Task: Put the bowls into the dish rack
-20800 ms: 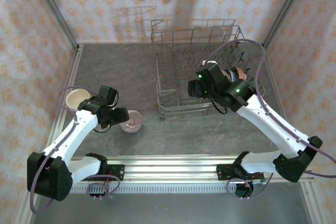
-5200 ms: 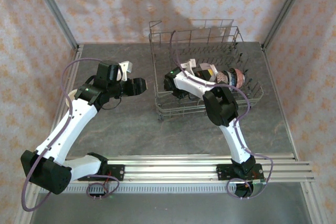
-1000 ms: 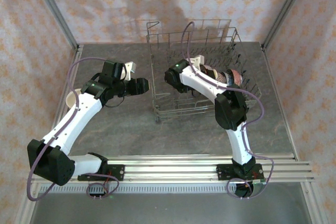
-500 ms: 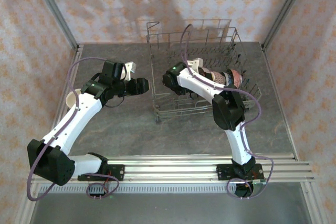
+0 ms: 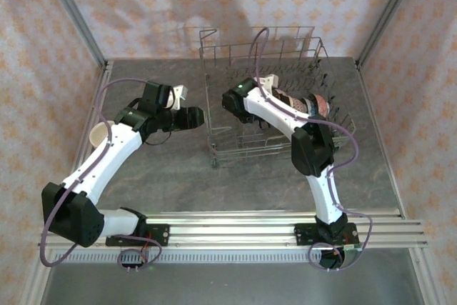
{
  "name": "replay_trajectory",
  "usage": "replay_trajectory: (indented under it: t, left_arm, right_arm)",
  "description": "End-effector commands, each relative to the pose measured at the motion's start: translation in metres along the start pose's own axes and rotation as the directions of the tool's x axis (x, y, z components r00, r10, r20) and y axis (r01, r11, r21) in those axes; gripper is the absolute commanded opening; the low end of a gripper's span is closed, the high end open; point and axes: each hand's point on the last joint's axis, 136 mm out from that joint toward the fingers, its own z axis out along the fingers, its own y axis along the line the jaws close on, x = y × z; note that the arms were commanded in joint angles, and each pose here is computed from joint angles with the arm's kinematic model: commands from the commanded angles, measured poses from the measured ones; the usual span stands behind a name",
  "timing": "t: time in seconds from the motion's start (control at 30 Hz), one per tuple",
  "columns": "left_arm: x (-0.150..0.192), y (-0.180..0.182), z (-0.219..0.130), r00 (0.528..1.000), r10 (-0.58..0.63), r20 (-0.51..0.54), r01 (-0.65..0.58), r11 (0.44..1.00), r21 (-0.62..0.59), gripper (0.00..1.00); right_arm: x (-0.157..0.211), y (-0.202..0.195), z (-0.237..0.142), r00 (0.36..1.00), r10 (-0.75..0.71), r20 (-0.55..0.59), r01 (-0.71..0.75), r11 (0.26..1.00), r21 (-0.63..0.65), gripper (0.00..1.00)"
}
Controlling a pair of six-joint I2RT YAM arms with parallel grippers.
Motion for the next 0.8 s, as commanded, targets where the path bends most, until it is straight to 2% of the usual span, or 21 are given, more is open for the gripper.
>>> replay_trajectory:
  t: [0.0,0.37,0.63,0.77]
  left_arm:
    - [-0.010,-0.018,-0.003,0.999,0.043,0.028,-0.045,0.998,0.049,0.65]
    - [-0.050,-0.031,-0.031,0.985,0.074,0.153,-0.073,0.997,-0.013,0.67]
    - [-0.082,-0.023,0.008,0.990,0.068,0.123,-0.058,0.995,-0.083,0.69]
    - [-0.096,-0.011,0.026,0.991,0.076,0.111,-0.058,0.986,-0.157,0.69]
  right_arm:
    - [0.011,-0.021,0.000,0.988,-0.143,-0.066,0.145,0.989,0.033,0.00]
    - [0.017,-0.021,0.002,0.984,-0.159,-0.081,0.162,0.986,0.030,0.00]
    - [0.011,-0.017,-0.009,0.988,-0.141,-0.070,0.141,0.990,-0.002,0.00]
    - [0.012,-0.011,-0.012,0.986,-0.156,-0.066,0.155,0.988,-0.009,0.00]
